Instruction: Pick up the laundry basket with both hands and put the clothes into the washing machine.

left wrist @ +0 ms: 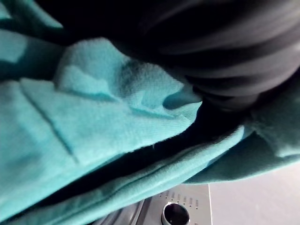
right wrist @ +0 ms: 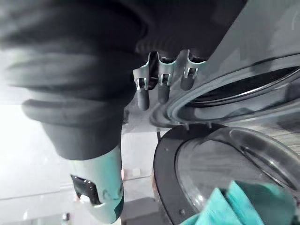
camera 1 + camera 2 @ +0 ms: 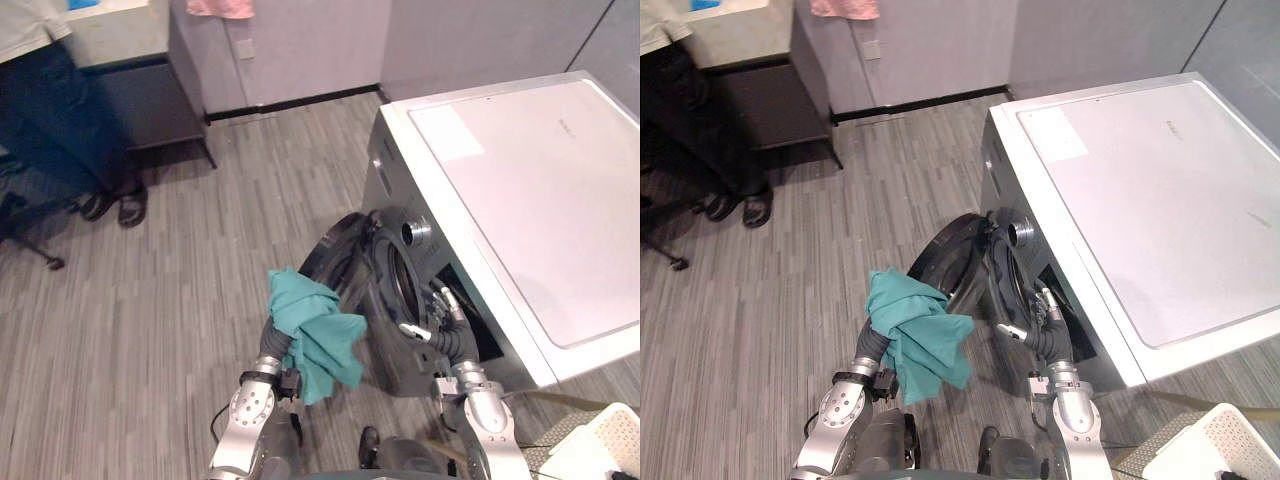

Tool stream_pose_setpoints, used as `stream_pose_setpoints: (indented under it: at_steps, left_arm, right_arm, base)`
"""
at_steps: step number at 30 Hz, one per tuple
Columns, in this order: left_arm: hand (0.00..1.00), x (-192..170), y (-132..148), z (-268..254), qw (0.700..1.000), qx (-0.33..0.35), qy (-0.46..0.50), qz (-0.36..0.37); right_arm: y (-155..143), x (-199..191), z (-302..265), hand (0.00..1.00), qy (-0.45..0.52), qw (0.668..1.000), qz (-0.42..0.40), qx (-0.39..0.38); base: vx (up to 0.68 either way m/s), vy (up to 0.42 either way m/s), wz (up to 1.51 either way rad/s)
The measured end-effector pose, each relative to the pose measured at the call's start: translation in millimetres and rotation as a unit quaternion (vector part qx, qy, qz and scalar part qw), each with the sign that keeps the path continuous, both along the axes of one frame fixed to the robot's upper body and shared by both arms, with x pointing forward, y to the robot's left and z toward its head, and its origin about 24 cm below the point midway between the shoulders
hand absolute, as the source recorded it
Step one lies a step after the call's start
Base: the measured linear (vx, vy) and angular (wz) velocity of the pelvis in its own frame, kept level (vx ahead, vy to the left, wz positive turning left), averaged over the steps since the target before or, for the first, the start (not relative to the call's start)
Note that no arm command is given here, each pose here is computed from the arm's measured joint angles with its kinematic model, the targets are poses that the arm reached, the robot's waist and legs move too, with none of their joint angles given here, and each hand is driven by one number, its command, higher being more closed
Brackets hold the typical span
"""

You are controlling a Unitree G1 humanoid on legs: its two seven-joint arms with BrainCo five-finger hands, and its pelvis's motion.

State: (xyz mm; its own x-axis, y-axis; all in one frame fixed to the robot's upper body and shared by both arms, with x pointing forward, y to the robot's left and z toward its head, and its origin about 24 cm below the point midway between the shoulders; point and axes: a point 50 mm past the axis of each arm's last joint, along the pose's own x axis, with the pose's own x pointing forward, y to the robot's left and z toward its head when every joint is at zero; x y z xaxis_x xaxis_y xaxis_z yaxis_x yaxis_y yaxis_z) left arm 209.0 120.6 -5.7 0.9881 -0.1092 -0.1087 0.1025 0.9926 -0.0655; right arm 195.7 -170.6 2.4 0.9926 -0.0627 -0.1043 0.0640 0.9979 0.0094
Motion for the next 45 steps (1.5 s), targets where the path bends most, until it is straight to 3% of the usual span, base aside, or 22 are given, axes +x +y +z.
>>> stream_pose_setpoints:
  at_steps: [12,26,30,35,45]
  left_arm:
    - [1.0,-12,1,-17,0.998,0.017,0.043,-0.05]
    - [1.0,-8,37,-52,0.989,0.072,0.127,0.021]
    - [1.0,6,58,-48,0.985,0.099,0.121,0.068]
    - [1.0,-15,85,-79,0.963,0.127,0.212,0.11]
    - [1.0,23,83,-57,0.967,0.099,0.16,0.17]
  right_arm:
    - [2,-10,-30,0.0,0.073,0.997,0.0,0.002]
    - [-9,-22,-51,0.0,0.13,0.991,0.0,-0.018]
    - [-13,-6,-44,0.0,0.108,0.994,-0.005,-0.025]
    - [-22,9,-37,0.0,0.09,0.995,-0.02,-0.035]
    - [-31,18,-8,0.0,0.024,0.997,-0.066,-0.031]
  base:
    - [0.09,0.177,-0.83]
    - [0.03,-0.044,-0.65]
    - [0.06,0.004,-0.08]
    - [-0.03,0.061,-0.91]
    - [-0.14,0.006,-0.47]
